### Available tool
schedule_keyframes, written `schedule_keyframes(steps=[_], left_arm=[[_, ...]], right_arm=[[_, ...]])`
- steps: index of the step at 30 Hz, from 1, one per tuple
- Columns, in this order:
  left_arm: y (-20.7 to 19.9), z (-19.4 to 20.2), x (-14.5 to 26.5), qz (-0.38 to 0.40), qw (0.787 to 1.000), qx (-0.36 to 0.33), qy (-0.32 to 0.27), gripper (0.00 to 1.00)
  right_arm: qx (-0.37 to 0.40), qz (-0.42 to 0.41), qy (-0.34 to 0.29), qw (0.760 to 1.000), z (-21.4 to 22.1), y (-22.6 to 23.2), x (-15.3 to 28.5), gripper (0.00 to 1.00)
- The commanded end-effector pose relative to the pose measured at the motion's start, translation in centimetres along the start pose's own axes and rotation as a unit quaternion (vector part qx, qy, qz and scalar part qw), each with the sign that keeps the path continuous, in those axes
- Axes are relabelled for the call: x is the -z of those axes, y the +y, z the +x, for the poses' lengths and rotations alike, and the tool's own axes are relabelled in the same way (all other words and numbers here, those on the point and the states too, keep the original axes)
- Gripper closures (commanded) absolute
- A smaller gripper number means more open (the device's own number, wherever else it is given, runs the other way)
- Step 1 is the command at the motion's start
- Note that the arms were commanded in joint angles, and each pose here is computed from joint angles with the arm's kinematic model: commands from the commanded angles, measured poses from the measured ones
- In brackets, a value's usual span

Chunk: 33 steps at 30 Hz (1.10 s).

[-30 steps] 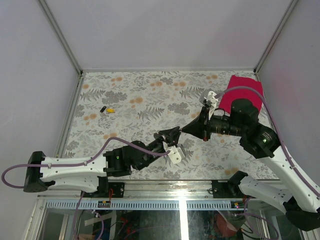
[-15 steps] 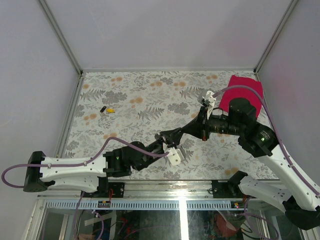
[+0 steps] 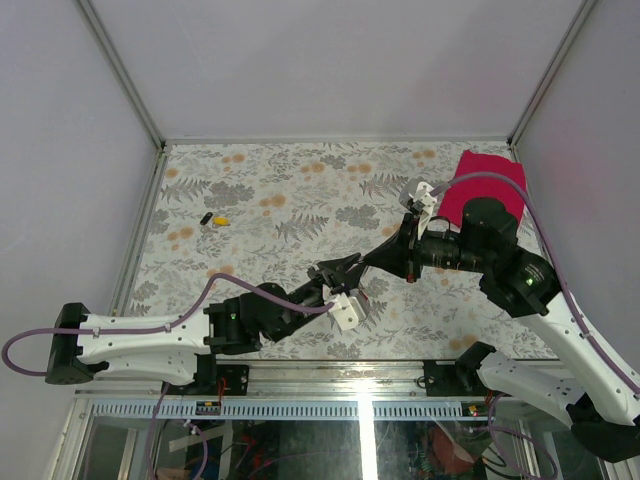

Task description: Put the keys on the keyring

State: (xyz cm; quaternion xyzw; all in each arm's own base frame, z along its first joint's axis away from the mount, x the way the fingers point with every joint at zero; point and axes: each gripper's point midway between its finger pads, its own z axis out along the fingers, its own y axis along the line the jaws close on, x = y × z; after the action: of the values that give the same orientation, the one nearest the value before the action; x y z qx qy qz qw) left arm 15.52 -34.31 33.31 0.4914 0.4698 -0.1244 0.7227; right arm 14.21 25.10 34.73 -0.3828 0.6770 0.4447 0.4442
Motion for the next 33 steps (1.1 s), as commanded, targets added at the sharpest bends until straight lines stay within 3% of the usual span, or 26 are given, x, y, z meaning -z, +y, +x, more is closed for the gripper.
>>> schedule_keyframes(steps=[1, 4, 10, 12, 16, 18, 23, 33], left_arm=[[3.1, -2.2, 0.6, -0.06, 0.997, 0.036, -0.036, 0.78], [3.1, -2.2, 0.6, -0.061, 0.997, 0.036, -0.036, 0.81], [3.2, -2.4, 0.8, -0.062, 0.996, 0.039, -0.042, 1.0], [3.2, -2.4, 0.9, -0.062, 0.996, 0.037, -0.044, 1.0], [3.4, -2.3, 1.1, -0.066, 0.996, 0.035, -0.047, 1.0], [3.3, -2.2, 1.0, -0.064, 0.996, 0.032, -0.044, 1.0], [3.1, -2.0, 1.0, -0.06, 0.997, 0.032, -0.039, 1.0], [2.6, -2.1, 0.5, -0.047, 0.998, 0.027, -0.034, 1.0]], right_arm=[[0.017, -0.02, -0.033, 0.999, -2.3, 1.7, 1.1, 1.0], [0.017, -0.021, -0.034, 0.999, -2.3, 1.7, 1.0, 1.0], [0.015, -0.016, -0.034, 0.999, -2.2, 1.5, 1.0, 1.0], [0.018, -0.009, -0.04, 0.999, -2.4, 1.3, 1.2, 0.98], [0.035, 0.021, -0.068, 0.997, -3.0, 0.7, 1.8, 0.72], [0.044, 0.036, -0.087, 0.995, -3.3, 0.3, 2.3, 0.66], [0.05, 0.044, -0.103, 0.992, -3.6, 0.2, 2.5, 0.61], [0.02, 0.014, -0.058, 0.998, -2.8, 0.4, 0.9, 0.53]])
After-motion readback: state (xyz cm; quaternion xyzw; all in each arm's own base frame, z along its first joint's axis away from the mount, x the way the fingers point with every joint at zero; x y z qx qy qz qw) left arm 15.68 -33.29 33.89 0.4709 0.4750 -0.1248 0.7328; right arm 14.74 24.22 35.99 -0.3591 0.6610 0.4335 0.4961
